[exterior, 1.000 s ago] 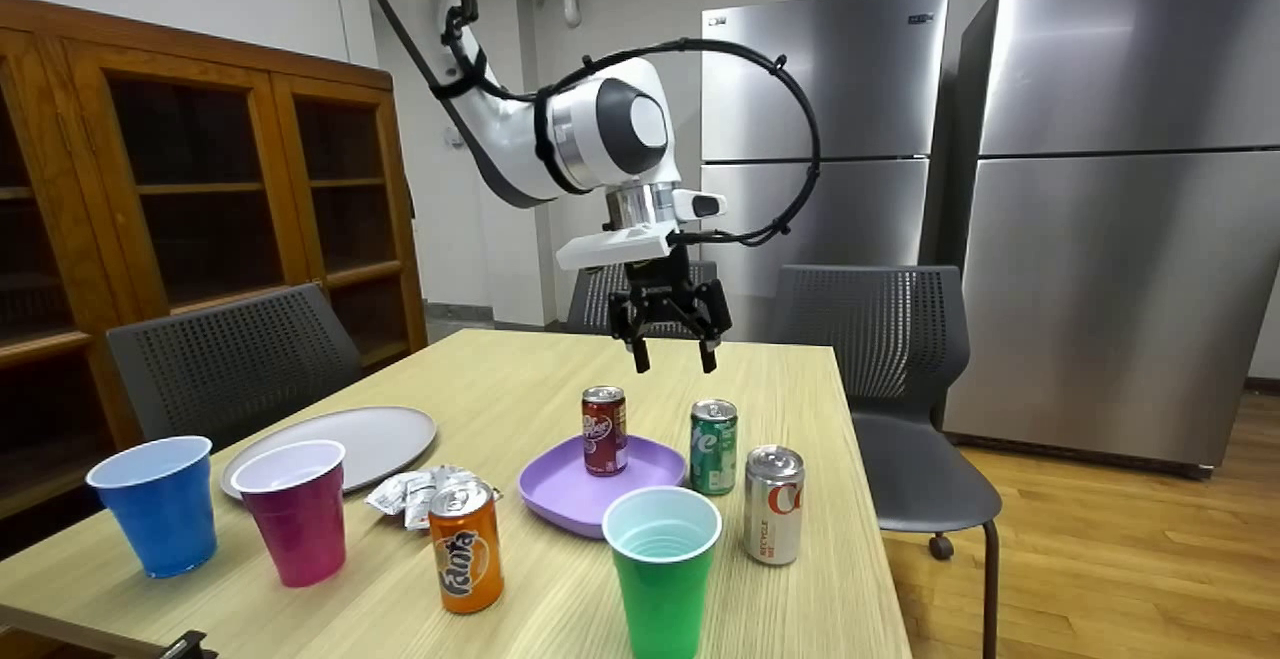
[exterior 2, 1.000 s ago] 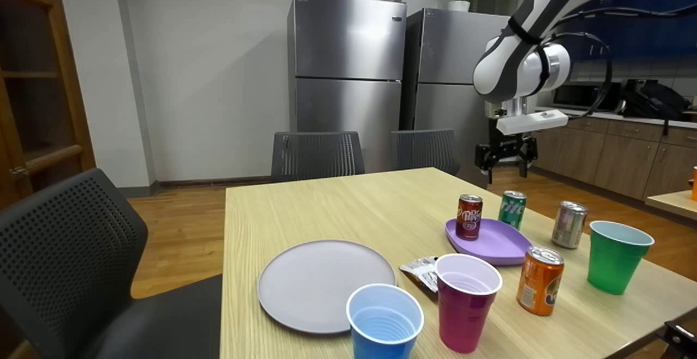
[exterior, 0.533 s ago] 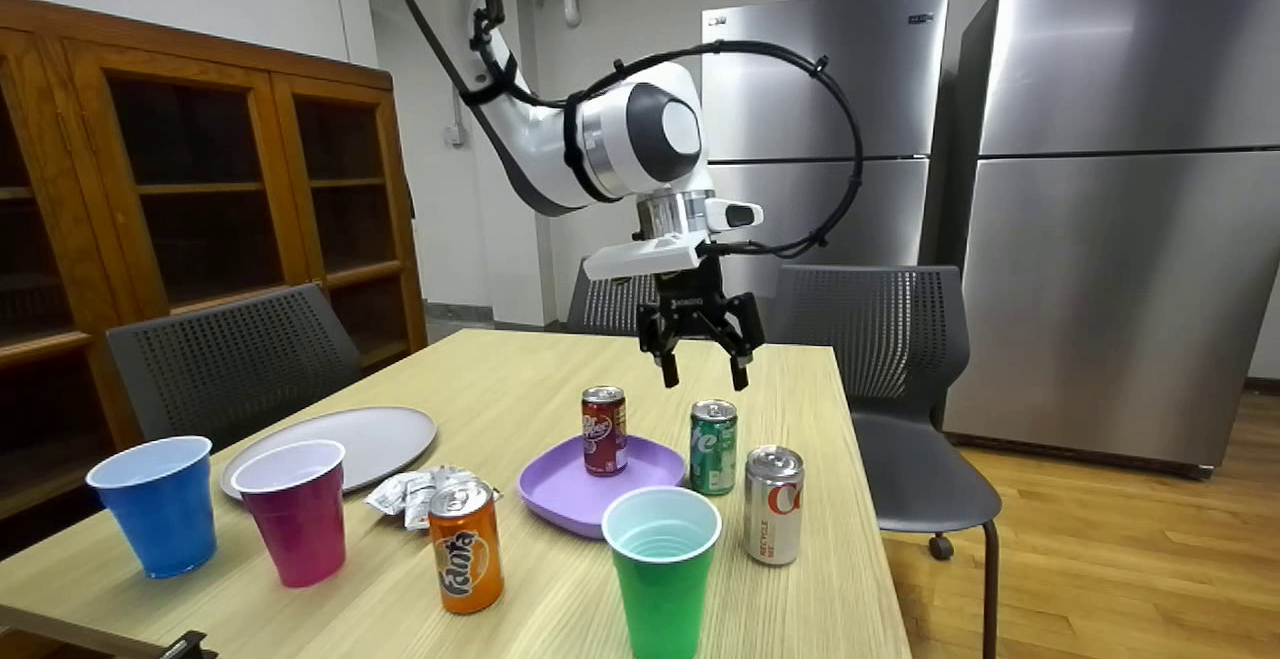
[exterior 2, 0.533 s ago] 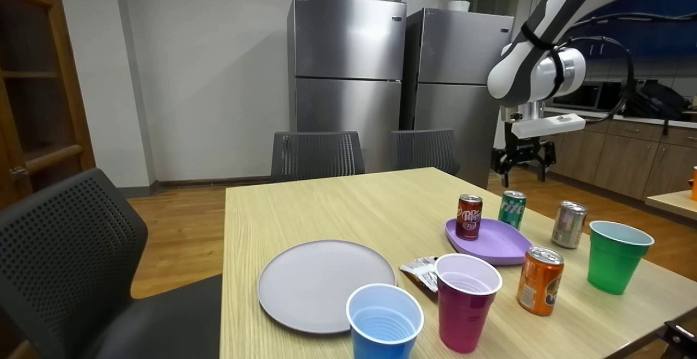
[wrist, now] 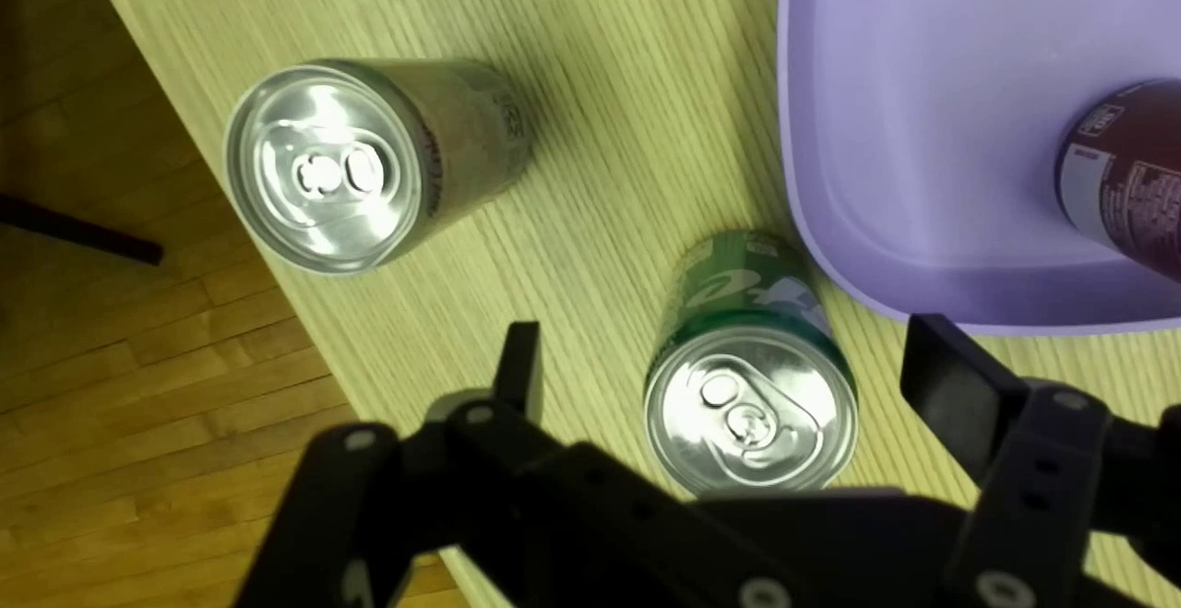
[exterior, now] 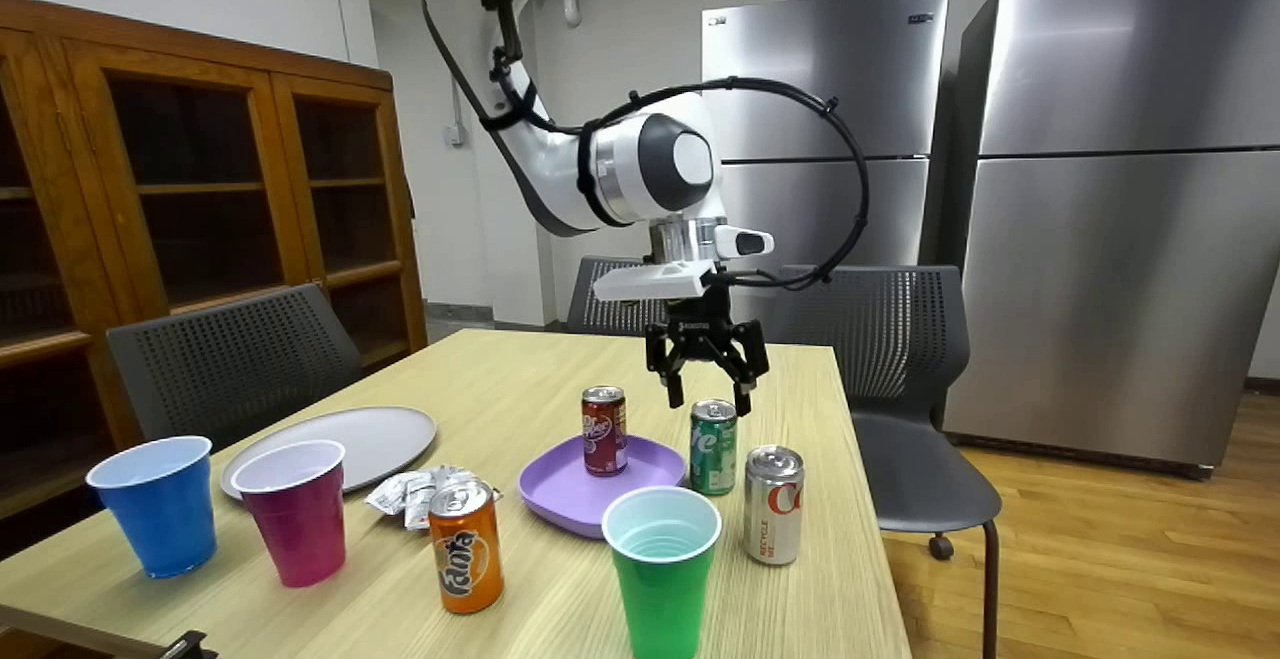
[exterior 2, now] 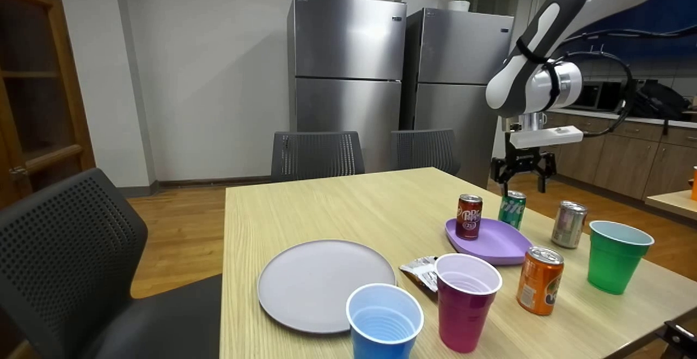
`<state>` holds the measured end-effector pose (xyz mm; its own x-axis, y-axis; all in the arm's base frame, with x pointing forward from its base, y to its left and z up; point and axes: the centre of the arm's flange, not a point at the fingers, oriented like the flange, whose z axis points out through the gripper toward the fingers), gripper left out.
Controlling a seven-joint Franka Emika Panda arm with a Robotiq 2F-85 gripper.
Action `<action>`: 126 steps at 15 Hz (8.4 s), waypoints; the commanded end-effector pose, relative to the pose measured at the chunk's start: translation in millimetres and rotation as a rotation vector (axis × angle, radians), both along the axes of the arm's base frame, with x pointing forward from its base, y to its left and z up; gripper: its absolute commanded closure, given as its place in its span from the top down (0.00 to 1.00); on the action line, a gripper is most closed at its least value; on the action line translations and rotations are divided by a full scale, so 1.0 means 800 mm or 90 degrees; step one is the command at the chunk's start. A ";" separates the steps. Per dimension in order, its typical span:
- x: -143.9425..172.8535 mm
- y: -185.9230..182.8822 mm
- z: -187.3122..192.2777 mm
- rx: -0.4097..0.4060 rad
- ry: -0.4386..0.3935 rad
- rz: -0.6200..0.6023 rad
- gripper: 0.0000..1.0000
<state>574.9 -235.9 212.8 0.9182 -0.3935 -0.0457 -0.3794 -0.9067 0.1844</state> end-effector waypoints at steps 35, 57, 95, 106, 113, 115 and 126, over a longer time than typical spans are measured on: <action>0.004 0.012 0.027 0.011 0.000 -0.016 0.40; -0.018 0.079 0.021 0.028 0.024 -0.028 0.40; 0.029 0.068 0.004 0.033 0.007 -0.083 1.00; -0.023 0.064 0.077 0.036 -0.040 -0.081 1.00; -0.088 0.063 0.088 0.035 -0.030 -0.101 1.00; -0.107 0.063 0.086 0.033 -0.022 -0.101 1.00; -0.198 0.066 0.074 0.007 0.024 -0.101 1.00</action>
